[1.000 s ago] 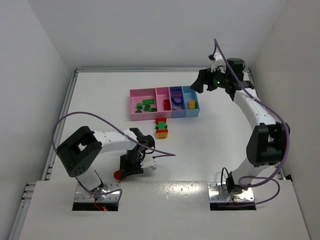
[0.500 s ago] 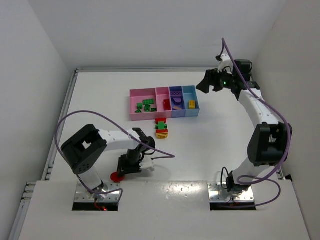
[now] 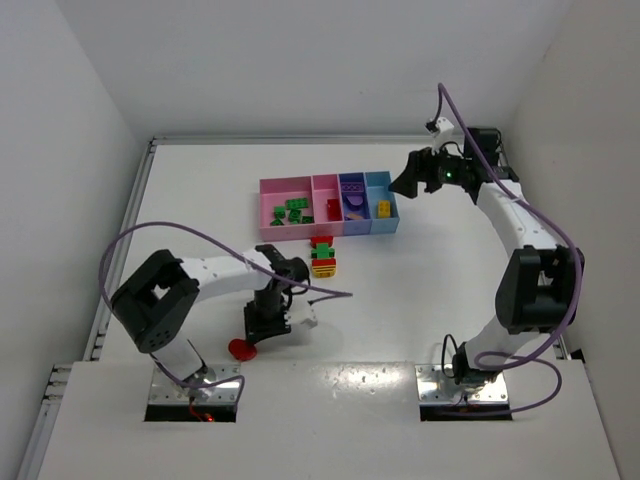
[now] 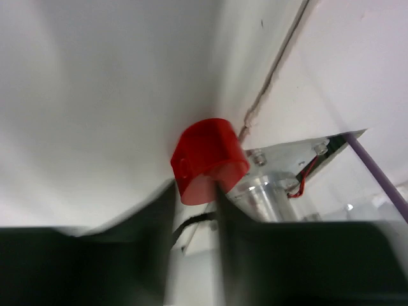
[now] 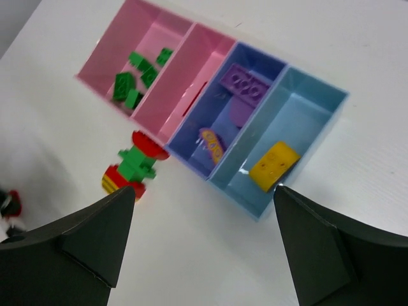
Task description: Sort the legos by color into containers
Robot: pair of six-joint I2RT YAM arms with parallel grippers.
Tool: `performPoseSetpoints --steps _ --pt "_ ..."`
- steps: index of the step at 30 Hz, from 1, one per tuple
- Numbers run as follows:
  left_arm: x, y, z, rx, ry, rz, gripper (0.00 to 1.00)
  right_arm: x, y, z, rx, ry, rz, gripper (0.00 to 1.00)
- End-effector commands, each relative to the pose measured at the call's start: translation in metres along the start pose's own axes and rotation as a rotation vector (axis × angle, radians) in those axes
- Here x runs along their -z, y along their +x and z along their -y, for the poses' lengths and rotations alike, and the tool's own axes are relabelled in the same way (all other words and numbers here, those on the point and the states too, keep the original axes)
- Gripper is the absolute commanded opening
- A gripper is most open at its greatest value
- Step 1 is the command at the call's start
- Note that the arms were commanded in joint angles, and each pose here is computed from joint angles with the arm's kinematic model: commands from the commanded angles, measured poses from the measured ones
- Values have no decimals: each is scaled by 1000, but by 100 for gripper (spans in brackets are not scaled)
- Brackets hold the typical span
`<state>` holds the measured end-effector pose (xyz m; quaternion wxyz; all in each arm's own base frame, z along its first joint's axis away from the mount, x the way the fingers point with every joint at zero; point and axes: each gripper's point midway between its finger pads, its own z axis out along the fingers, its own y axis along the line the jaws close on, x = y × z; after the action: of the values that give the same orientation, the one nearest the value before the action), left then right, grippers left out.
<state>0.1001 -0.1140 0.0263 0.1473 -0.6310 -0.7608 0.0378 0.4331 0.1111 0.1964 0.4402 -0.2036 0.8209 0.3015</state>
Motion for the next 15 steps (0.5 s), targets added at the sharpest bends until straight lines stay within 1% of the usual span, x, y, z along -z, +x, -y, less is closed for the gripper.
performPoseSetpoints --steps 1,2,3,4,5,6,8,9,10,12,13,14,15 --pt "37 -38 -17 18 -14 254 44 11 -7 -44 156 -188 1 90" --pt "54 -38 -22 34 -45 305 57 12 2 -54 145 -226 -30 90" --pt "76 -42 -38 64 -93 379 65 10 13 -63 138 -273 -46 90" --pt "90 -40 -45 88 -118 416 70 5 21 -71 154 -295 -62 90" --pt "109 -36 -50 96 -162 470 73 4 23 -77 165 -312 -57 90" --pt "140 -32 -69 151 -229 551 73 4 35 -83 161 -324 -69 90" --pt "179 -24 -81 193 -296 677 74 -4 47 -99 193 -347 -85 90" --pt "215 -7 -94 250 -387 781 74 -7 64 -109 197 -373 -110 90" --pt "232 -2 -96 275 -412 853 74 -12 73 -135 230 -430 -126 90" --pt "263 11 -105 325 -512 964 74 -20 99 -162 273 -489 -166 89" --pt "280 29 -104 408 -573 1041 74 -23 107 -179 303 -518 -178 89" --pt "289 36 -104 449 -613 1089 75 -31 125 -210 336 -562 -214 87" --pt "295 47 -114 555 -667 1156 75 -35 136 -225 353 -587 -237 87"
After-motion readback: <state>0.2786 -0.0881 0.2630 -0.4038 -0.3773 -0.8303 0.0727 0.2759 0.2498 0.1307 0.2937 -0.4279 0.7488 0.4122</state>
